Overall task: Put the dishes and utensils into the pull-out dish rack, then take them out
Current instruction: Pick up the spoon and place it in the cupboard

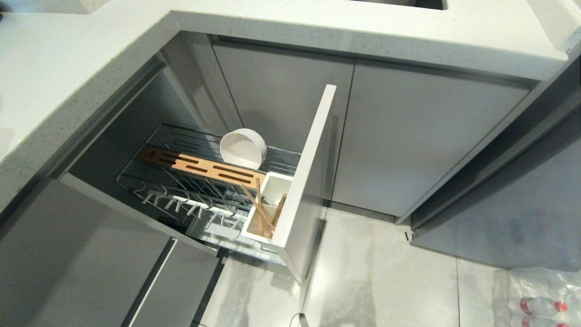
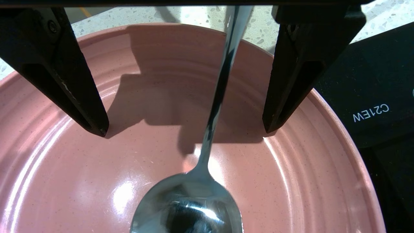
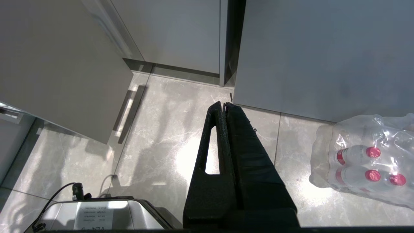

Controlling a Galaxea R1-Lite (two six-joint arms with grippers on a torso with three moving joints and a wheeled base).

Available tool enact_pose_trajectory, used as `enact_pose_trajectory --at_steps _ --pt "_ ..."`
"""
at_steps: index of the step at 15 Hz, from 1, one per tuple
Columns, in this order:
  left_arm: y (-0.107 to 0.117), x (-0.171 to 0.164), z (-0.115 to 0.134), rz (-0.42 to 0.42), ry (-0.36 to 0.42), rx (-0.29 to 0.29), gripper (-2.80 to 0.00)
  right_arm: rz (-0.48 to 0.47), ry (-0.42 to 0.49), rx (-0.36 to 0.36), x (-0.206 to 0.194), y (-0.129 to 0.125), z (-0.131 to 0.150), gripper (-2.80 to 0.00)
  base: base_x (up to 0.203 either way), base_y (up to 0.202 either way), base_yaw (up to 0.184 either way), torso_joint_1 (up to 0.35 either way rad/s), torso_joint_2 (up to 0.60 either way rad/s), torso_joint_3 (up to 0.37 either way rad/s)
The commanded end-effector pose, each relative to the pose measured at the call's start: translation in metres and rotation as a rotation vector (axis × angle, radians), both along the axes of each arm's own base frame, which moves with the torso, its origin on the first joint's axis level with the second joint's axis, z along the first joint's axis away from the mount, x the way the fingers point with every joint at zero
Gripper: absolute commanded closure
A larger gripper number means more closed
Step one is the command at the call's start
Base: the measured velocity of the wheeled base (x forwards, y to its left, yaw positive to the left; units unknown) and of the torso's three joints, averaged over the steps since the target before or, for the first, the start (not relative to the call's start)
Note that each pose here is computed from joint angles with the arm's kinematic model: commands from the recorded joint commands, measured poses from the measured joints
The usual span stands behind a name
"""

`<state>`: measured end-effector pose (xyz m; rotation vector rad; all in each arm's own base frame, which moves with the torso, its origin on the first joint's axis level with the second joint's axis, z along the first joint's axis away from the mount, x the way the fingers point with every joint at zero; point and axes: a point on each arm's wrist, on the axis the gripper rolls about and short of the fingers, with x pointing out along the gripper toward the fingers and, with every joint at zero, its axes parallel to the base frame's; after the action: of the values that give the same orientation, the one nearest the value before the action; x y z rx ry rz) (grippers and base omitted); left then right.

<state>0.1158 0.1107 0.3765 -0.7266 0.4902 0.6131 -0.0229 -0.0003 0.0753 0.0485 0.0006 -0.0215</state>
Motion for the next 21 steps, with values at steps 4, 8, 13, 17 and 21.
enact_pose_trajectory --at_steps 4,8,13,17,21 --pt "0.001 0.001 -0.002 0.001 0.009 -0.014 0.00 0.000 0.002 0.001 0.000 0.000 0.000 0.00 0.000 0.000 0.000 0.000 0.00 0.000" --pt "0.002 0.002 -0.002 0.000 0.010 -0.016 0.00 0.000 0.002 0.001 0.000 0.000 0.000 0.00 0.000 0.000 0.000 0.000 0.00 0.000" --pt "0.003 0.003 -0.001 0.003 0.008 -0.014 0.00 0.000 0.002 0.001 0.000 0.000 0.000 0.00 0.000 0.000 0.000 0.000 0.00 0.000" --pt "-0.004 -0.004 0.013 0.007 -0.048 0.029 0.00 0.000 0.002 0.001 0.000 0.000 0.000 0.00 0.000 0.000 0.000 0.000 0.00 0.000" --pt "-0.030 -0.028 0.031 0.007 -0.160 0.115 0.00 0.000 0.002 0.001 0.000 0.000 0.000 0.00 0.000 0.000 0.000 0.000 0.00 0.000"
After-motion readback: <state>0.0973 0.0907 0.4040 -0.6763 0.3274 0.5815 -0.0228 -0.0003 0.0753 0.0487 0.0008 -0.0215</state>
